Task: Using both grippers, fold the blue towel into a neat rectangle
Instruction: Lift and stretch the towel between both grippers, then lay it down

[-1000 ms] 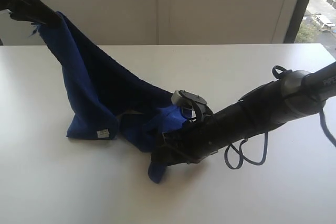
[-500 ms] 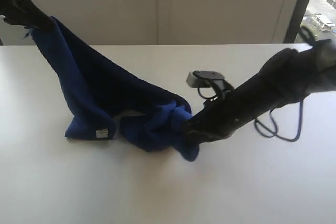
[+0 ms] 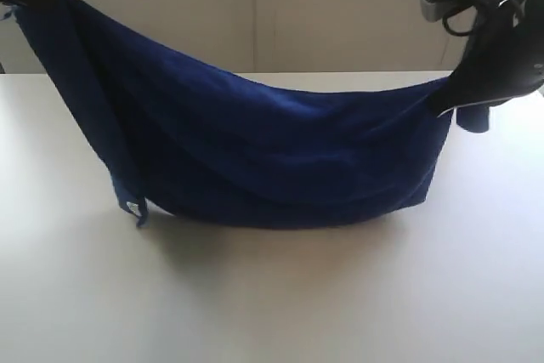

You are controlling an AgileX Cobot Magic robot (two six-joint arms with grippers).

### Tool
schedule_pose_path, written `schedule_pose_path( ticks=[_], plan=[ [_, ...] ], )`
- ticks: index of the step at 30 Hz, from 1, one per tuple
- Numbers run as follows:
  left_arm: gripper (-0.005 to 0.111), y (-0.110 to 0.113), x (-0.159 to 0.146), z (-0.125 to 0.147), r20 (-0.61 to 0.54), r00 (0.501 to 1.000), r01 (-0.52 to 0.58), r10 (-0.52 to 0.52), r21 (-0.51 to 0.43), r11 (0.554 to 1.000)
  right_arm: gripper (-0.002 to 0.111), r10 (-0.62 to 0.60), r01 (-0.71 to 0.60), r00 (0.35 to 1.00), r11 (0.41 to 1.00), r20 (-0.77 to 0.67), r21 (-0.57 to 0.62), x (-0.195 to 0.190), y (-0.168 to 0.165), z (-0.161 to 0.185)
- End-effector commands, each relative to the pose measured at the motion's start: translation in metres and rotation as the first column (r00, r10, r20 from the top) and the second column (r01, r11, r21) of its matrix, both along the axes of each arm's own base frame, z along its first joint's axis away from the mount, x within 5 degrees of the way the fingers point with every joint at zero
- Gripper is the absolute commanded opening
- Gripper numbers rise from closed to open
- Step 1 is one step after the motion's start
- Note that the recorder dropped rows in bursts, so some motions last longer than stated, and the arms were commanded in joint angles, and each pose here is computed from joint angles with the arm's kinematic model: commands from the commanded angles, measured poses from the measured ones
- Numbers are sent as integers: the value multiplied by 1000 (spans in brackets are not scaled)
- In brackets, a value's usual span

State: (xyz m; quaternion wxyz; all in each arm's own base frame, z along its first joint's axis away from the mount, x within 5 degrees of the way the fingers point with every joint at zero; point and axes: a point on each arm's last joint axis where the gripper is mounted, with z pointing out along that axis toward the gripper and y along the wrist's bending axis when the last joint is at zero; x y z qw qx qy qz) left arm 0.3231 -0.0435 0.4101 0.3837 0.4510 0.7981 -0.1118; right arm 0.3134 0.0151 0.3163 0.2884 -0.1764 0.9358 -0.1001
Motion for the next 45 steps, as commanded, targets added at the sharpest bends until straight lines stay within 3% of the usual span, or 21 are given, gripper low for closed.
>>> schedule_pose_path(
  ticks=[1,4,8,11,17,20,29,32,36,39,45],
  plan=[
    [0,0,-27,23,27,1000,7,-7,7,1000,0,-29,30,999,996,15,-85,-20,-11,22],
    [0,3,-45,33,26,1000,-11,10,39,999,0,-40,42,999,985,18,-169,-33,-19,34],
    [0,8,-70,36,-86,995,-40,49,104,994,0,-74,64,997,973,-38,-221,-54,-25,44],
    [0,13,-80,41,-77,990,-106,116,132,986,0,-76,47,992,967,-103,-252,-72,-29,50],
    [0,13,-89,48,-75,984,-153,161,104,983,0,-85,67,994,972,-72,-226,-97,-29,67],
    [0,17,-88,41,-126,962,-228,241,109,968,0,-75,61,995,982,-70,-181,-100,-26,67],
    [0,23,-59,-30,-357,887,-226,292,215,950,0,-53,28,987,986,-150,-166,-53,-19,31],
    [0,26,-35,-50,-321,892,-252,317,228,940,0,-65,40,989,983,-134,-179,-28,-20,13],
    [0,29,17,-95,-163,934,-277,317,226,934,0,-99,101,995,959,20,-263,29,-25,-26],
    [0,31,64,-142,-75,923,-360,377,171,917,0,-68,88,992,976,102,-199,70,-33,-73],
    [0,38,111,-198,49,867,-498,496,93,862,0,-74,86,987,993,139,-81,105,-49,-144]
  ],
)
